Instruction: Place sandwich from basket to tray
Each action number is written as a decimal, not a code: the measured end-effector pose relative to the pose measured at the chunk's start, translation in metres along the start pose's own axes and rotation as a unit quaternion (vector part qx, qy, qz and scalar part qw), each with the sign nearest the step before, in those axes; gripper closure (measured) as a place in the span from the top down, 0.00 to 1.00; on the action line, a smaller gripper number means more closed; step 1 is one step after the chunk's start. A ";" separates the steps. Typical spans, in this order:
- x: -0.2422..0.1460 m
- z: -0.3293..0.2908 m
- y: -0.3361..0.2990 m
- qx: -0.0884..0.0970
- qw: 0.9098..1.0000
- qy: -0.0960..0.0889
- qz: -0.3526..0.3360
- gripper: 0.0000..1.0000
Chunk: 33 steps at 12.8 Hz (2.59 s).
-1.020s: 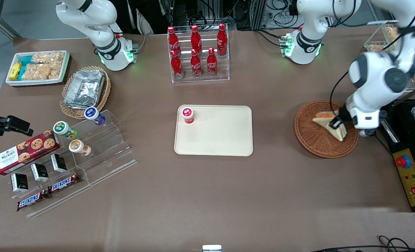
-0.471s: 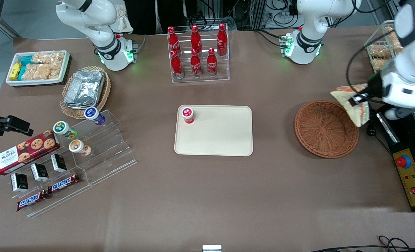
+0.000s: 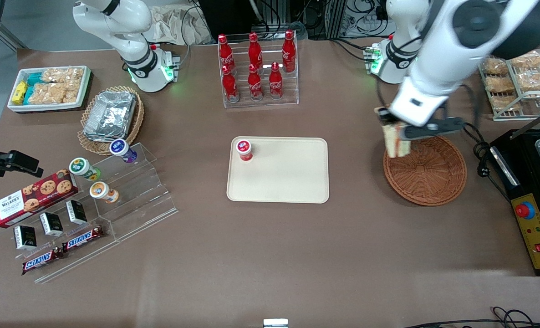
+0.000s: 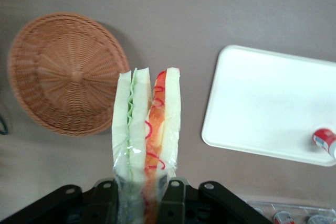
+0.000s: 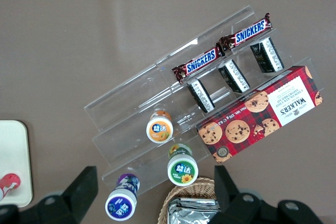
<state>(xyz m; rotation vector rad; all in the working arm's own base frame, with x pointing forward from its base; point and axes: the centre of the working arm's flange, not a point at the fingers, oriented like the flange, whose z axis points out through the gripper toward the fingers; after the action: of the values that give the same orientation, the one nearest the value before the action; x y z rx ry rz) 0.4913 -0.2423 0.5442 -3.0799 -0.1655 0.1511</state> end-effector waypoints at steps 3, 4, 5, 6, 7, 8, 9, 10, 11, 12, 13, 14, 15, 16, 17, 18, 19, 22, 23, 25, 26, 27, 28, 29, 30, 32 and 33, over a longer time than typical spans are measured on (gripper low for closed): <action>-0.001 0.065 0.077 0.001 0.999 -0.001 0.034 0.21; -0.002 0.096 0.102 -0.002 0.999 -0.004 0.050 0.21; -0.004 0.130 0.124 -0.005 0.998 -0.007 0.063 0.21; -0.007 0.163 0.142 -0.003 0.997 -0.004 0.075 0.21; -0.010 0.196 0.155 0.002 0.996 0.000 0.086 0.21; -0.013 0.224 0.163 0.008 0.995 0.003 0.095 0.21; -0.016 0.248 0.168 0.017 0.994 0.003 0.103 0.21; -0.018 0.268 0.170 0.030 0.993 0.001 0.112 0.21; -0.019 0.284 0.171 0.040 0.992 -0.002 0.120 0.21; -0.019 0.295 0.172 0.045 0.991 -0.003 0.125 0.21; -0.018 0.305 0.173 0.047 0.991 0.000 0.127 0.21; -0.018 0.314 0.174 0.051 0.991 0.005 0.126 0.21; -0.017 0.319 0.175 0.054 0.991 0.009 0.123 0.20; -0.017 0.323 0.176 0.056 0.991 0.012 0.121 0.18; -0.017 0.323 0.176 0.056 0.991 0.012 0.120 0.19; -0.016 0.321 0.177 0.054 0.991 0.014 0.118 0.24; -0.015 0.318 0.178 0.052 0.992 0.017 0.116 0.34; -0.002 0.299 0.181 0.044 0.994 0.028 0.099 0.67; 0.002 0.287 0.181 0.047 0.995 0.028 0.088 0.78; 0.007 0.251 0.176 0.055 0.996 0.030 0.069 0.99; 0.010 0.230 0.170 0.062 0.996 0.031 0.056 1.00; 0.017 0.207 0.160 0.062 0.997 0.029 0.035 1.00; 0.027 0.178 0.146 0.047 0.999 0.026 0.007 1.00; 0.037 0.146 0.130 0.022 0.999 0.028 -0.022 1.00; 0.045 0.111 0.112 -0.003 0.998 0.038 -0.049 1.00; 0.049 0.043 0.067 -0.027 0.993 0.053 -0.103 1.00; 0.048 0.017 0.039 -0.022 0.990 0.056 -0.131 1.00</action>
<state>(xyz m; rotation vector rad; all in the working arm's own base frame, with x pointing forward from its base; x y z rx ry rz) 0.5408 -0.2748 0.5203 -3.0609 -0.5689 -0.0375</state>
